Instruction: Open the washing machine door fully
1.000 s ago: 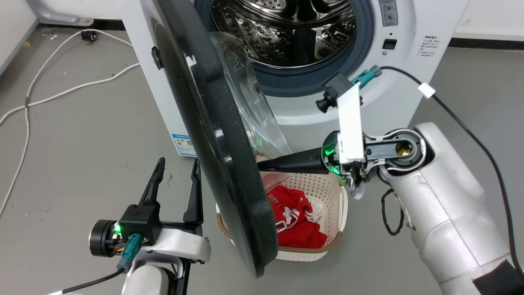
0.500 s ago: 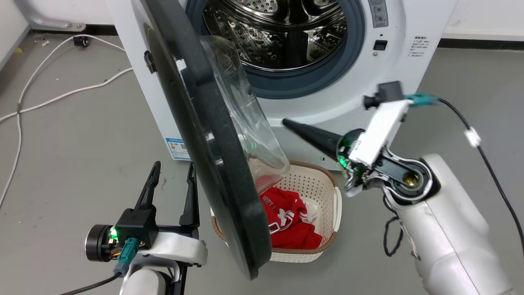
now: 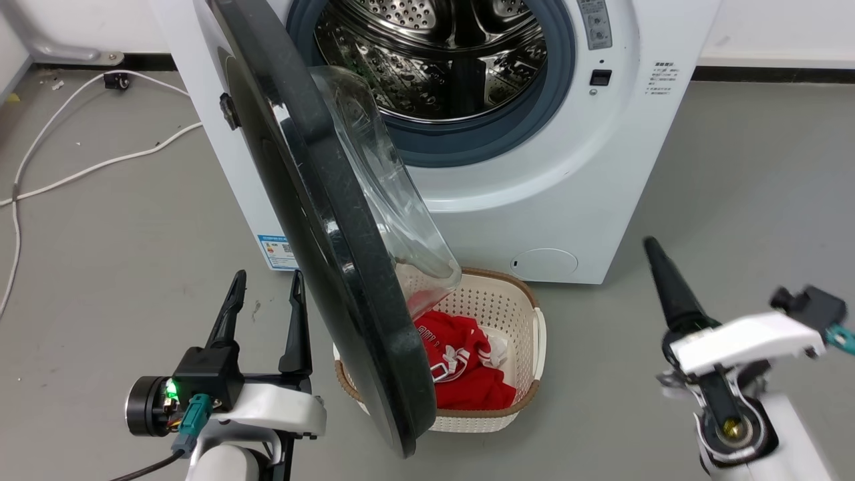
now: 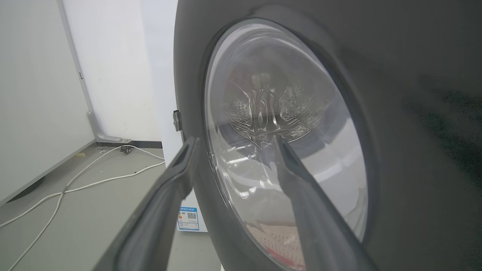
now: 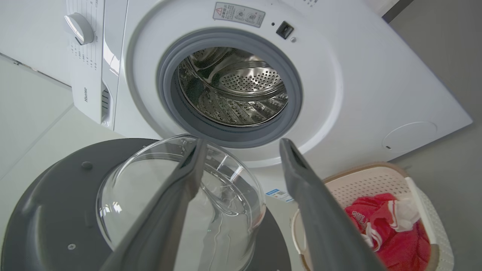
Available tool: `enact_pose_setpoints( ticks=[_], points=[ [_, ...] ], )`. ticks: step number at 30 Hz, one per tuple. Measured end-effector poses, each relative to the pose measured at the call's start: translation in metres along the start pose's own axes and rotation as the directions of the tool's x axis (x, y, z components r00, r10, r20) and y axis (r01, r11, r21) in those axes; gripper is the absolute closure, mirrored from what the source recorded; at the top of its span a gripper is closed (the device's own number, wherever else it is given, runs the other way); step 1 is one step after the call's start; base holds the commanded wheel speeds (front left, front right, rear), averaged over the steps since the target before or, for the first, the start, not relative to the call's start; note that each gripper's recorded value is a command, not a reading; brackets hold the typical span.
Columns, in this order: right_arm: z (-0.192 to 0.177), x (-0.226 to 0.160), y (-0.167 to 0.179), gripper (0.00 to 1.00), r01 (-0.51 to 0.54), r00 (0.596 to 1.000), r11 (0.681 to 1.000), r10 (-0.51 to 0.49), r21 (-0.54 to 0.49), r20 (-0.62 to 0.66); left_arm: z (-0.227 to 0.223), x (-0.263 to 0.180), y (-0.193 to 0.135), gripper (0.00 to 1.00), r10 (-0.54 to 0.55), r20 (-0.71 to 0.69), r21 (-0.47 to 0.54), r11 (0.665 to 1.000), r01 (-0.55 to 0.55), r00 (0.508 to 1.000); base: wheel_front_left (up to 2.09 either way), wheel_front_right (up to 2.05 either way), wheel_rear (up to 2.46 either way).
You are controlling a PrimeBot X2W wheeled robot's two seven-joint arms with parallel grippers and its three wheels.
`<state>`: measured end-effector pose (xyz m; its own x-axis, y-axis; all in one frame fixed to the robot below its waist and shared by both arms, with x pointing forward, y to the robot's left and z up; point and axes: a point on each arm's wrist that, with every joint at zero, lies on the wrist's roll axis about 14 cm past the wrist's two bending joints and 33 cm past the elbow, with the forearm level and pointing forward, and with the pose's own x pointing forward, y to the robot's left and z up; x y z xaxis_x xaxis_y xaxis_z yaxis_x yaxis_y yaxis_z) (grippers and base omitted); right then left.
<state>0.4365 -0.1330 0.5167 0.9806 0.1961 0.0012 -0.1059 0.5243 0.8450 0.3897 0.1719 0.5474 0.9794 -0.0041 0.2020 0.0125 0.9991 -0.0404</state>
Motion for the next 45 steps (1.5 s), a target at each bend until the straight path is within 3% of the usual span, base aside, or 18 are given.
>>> enact_pose_setpoints(
  ticks=[6,12,15,17,21,23,25,28,30,33,45],
  points=[
    [0.023,-0.032,-0.037,0.00,0.121,0.980,0.979,-0.091,-0.167,0.175,0.002,0.001,0.001,0.00,0.002,0.006,0.005,1.000,-0.002,1.000,0.00,0.00,0.00],
    [0.054,-0.050,-0.036,0.00,0.174,0.956,0.899,-0.056,-0.402,0.289,0.003,0.003,0.002,0.00,0.002,0.010,0.013,1.000,-0.002,1.000,0.00,0.00,0.00],
    [0.071,-0.053,-0.017,0.00,0.172,0.944,0.822,0.020,-0.543,0.329,0.002,0.004,0.002,0.00,0.000,0.008,0.014,1.000,0.000,1.000,0.00,0.00,0.00],
    [0.074,-0.055,-0.003,0.00,0.169,0.945,0.721,0.075,-0.672,0.319,0.001,0.005,0.001,0.00,-0.006,0.006,0.018,1.000,0.005,1.000,0.00,0.00,0.00],
    [0.072,-0.059,0.022,0.00,0.154,0.945,0.550,0.161,-0.821,0.286,-0.001,0.006,0.000,0.00,-0.009,0.003,0.018,1.000,0.009,1.000,0.00,0.00,0.00],
    [0.069,-0.061,0.030,0.00,0.147,0.946,0.484,0.186,-0.862,0.266,-0.001,0.007,0.000,0.00,-0.009,0.002,0.018,1.000,0.009,1.000,0.00,0.00,0.00],
    [0.065,-0.062,0.036,0.00,0.137,0.947,0.448,0.203,-0.883,0.249,-0.002,0.007,0.000,0.00,-0.010,0.001,0.018,1.000,0.010,1.000,0.00,0.00,0.00],
    [0.054,-0.065,0.030,0.00,0.118,0.961,0.450,0.171,-0.885,0.215,-0.002,0.007,0.000,0.00,-0.011,0.000,0.019,1.000,0.011,1.000,0.00,0.00,0.00],
    [0.044,-0.066,0.017,0.00,0.108,0.974,0.491,0.122,-0.865,0.191,-0.003,0.007,-0.001,0.00,-0.012,-0.002,0.019,1.000,0.012,1.000,0.00,0.00,0.00],
    [0.033,-0.068,0.000,0.00,0.105,0.986,0.515,0.058,-0.851,0.157,-0.004,0.008,-0.001,0.00,-0.014,-0.005,0.019,1.000,0.014,1.000,0.00,0.00,0.00],
    [0.034,-0.069,-0.006,0.00,0.118,0.984,0.534,0.048,-0.837,0.170,-0.003,0.009,-0.003,0.00,-0.019,-0.001,0.017,1.000,0.019,1.000,0.00,0.00,0.00]
  ],
)
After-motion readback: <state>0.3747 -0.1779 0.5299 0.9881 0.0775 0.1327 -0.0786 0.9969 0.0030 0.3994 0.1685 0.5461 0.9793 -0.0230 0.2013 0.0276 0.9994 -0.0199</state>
